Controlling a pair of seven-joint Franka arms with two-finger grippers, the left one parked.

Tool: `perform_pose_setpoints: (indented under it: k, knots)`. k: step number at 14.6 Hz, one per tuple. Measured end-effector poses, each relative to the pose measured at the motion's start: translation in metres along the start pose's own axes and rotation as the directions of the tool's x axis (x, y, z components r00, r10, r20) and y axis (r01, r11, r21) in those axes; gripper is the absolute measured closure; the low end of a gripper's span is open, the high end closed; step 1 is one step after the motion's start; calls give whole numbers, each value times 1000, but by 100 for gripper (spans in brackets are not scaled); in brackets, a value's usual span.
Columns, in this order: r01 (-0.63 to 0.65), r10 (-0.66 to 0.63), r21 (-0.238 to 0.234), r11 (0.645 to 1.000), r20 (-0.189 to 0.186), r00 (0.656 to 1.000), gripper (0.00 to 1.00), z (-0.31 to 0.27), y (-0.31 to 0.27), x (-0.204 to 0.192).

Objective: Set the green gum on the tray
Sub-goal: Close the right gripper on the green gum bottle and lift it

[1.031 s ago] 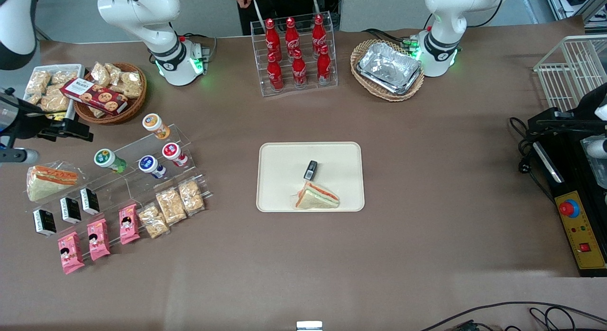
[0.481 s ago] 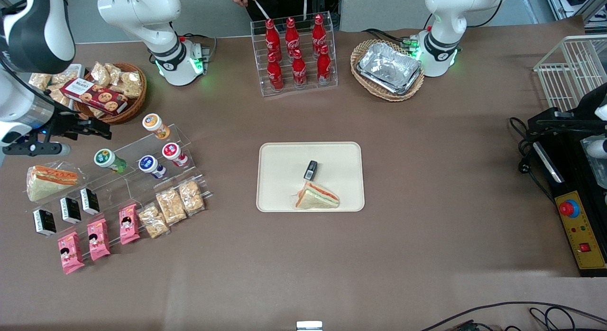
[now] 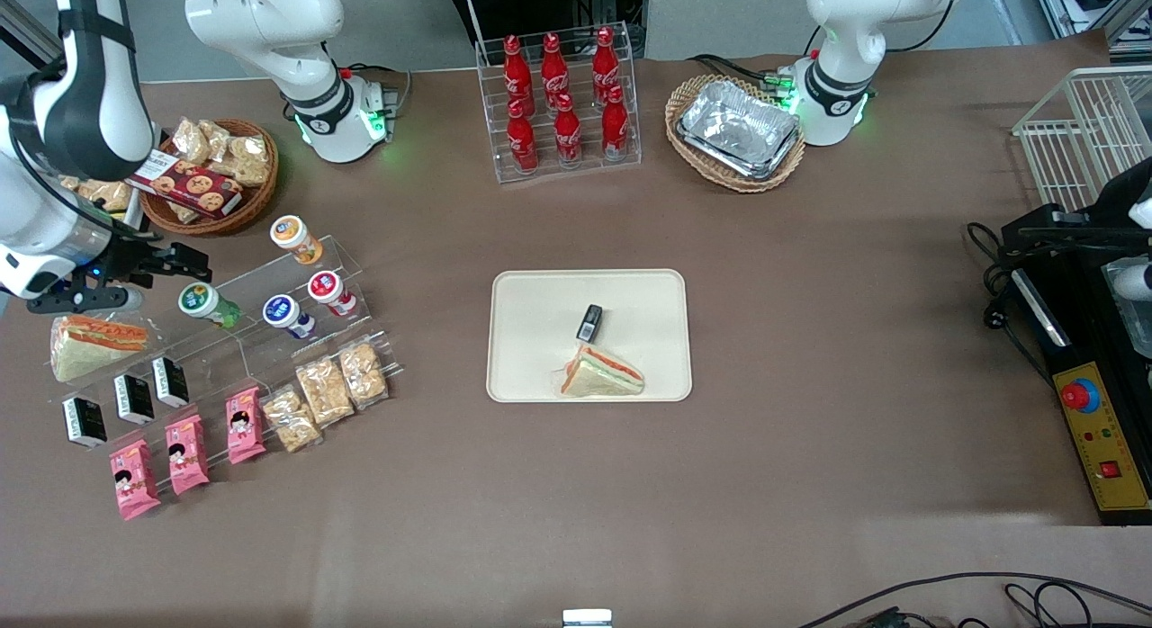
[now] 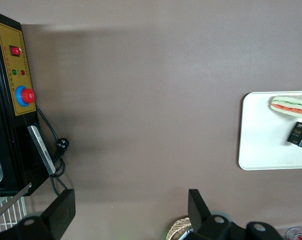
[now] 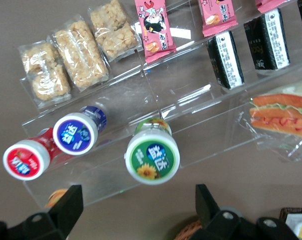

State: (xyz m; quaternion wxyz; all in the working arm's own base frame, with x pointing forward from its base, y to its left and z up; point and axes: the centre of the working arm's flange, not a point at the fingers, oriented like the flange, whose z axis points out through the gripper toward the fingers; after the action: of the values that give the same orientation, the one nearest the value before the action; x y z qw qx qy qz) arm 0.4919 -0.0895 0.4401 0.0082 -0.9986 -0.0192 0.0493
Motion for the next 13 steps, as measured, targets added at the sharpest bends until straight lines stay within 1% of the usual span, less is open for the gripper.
perform_pose_setpoints:
  k: [4, 7, 9, 11, 12, 13]
  knots:
    - [19, -19, -12, 1000, 4, 1000, 0, 28, -1, 13]
    - [34, -34, -19, 999, -7, 999, 0, 51, -2, 15]
    - [46, -46, -19, 999, -7, 999, 0, 58, -1, 14]
    - [46, -46, -18, 999, -4, 999, 1, 60, 1, 14]
    - [45, -45, -18, 999, -2, 999, 4, 61, 2, 13]
    - [44, -44, -17, 999, 0, 999, 5, 62, 3, 12]
